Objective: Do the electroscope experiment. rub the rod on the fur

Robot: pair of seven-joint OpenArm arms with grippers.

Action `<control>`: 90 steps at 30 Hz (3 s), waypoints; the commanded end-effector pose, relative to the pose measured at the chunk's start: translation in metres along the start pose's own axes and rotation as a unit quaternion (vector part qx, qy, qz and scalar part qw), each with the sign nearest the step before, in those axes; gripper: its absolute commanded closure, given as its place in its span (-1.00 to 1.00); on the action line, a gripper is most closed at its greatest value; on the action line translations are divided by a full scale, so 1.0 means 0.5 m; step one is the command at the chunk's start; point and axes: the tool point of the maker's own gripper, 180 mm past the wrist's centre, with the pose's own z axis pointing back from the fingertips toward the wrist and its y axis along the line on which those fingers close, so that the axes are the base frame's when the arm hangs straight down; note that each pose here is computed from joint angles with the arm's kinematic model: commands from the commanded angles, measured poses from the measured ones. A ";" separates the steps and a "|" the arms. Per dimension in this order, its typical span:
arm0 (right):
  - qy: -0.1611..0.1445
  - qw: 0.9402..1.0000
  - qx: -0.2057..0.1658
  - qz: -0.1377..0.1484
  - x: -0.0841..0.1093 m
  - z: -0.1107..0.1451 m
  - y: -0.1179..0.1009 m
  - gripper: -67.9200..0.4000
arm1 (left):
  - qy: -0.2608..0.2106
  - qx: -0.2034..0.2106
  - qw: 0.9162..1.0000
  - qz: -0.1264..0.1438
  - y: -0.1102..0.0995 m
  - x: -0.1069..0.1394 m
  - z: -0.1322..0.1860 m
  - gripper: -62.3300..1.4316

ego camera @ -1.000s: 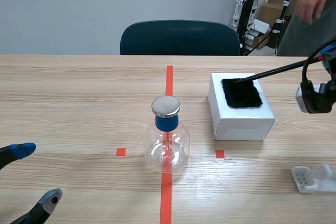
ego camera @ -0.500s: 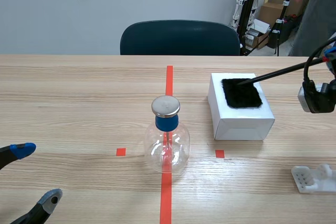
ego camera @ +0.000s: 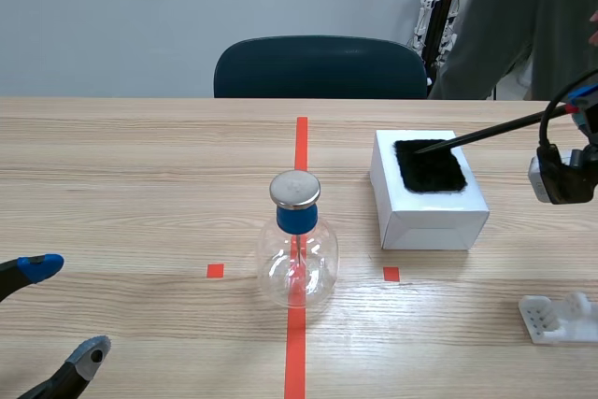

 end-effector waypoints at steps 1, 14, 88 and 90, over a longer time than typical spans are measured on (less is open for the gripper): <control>-0.006 1.000 0.004 0.022 -0.003 0.001 -0.001 0.99 | -0.014 0.000 1.000 -0.003 0.005 0.015 -0.004 -1.00; -0.026 1.000 0.004 0.011 0.010 0.001 -0.001 0.99 | -0.014 0.000 1.000 -0.003 0.005 0.015 -0.004 -1.00; -0.177 0.900 -0.116 -0.382 0.312 0.396 -0.257 0.99 | -0.014 0.000 1.000 -0.003 0.005 0.015 -0.004 -1.00; -0.184 0.895 -0.109 -0.392 0.326 0.404 -0.256 0.99 | -0.014 0.000 1.000 -0.003 0.005 0.015 -0.004 -1.00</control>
